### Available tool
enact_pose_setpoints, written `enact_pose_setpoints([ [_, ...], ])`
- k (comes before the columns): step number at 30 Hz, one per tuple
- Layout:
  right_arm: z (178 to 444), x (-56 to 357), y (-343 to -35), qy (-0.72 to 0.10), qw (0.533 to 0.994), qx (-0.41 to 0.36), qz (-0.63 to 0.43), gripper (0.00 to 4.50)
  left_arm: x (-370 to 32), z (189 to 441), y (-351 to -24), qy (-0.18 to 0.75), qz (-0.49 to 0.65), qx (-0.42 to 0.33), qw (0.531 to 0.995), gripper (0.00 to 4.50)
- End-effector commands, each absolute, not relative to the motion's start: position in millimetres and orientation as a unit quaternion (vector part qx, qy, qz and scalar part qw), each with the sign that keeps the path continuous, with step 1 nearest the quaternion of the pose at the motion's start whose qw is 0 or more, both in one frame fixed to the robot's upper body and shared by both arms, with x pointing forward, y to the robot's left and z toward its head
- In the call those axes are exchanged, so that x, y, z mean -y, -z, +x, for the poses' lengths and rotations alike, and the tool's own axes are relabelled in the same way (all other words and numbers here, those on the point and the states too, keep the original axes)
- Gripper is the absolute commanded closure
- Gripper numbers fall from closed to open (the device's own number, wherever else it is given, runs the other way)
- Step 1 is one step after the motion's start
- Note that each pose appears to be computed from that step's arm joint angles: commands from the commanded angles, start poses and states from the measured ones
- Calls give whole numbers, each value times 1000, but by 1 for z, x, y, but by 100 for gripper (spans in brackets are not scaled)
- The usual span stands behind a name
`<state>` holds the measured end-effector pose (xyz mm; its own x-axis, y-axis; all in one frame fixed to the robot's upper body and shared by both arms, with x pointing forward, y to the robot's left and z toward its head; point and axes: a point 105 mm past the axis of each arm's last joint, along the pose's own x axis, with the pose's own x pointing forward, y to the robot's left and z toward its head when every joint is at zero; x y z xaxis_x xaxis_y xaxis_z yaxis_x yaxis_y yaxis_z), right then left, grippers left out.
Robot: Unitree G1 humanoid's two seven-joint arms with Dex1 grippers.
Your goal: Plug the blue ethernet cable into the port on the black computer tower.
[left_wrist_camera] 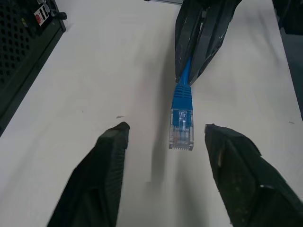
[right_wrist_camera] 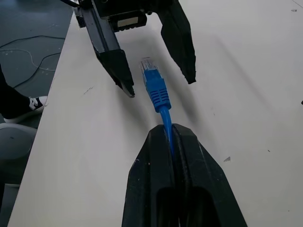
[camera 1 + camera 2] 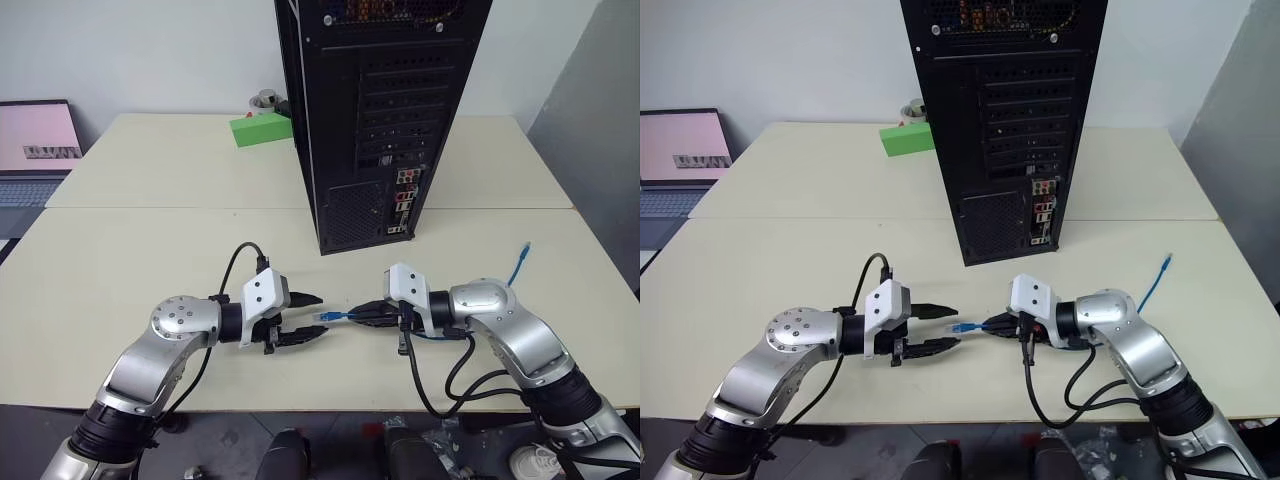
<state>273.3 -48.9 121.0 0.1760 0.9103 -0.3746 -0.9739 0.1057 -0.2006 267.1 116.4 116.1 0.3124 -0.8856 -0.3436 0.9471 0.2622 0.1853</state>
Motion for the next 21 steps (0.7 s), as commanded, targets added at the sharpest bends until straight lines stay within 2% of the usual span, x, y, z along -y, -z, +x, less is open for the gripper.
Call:
enact_pose_setpoints([
  [1, 268, 41, -134, -649, 729, -49, -211, 450, -111, 261, -125, 594, 186, -67, 779, 277],
  [7, 266, 38, -134, -657, 723, -49, -208, 450, -111, 261, -124, 592, 190, -62, 781, 419],
  [12, 265, 38, -135, -662, 721, -51, -198, 450, -112, 258, -120, 594, 190, -64, 779, 422],
  [16, 271, 53, -142, -667, 710, -48, -223, 364, -115, 257, -123, 590, 225, -24, 775, 422],
  [19, 272, 75, -149, -672, 702, -79, -221, 301, -116, 269, -131, 555, 247, 27, 794, 422],
  [21, 272, 86, -153, -675, 705, -102, -193, 252, -117, 272, -131, 542, 285, 57, 789, 422],
])
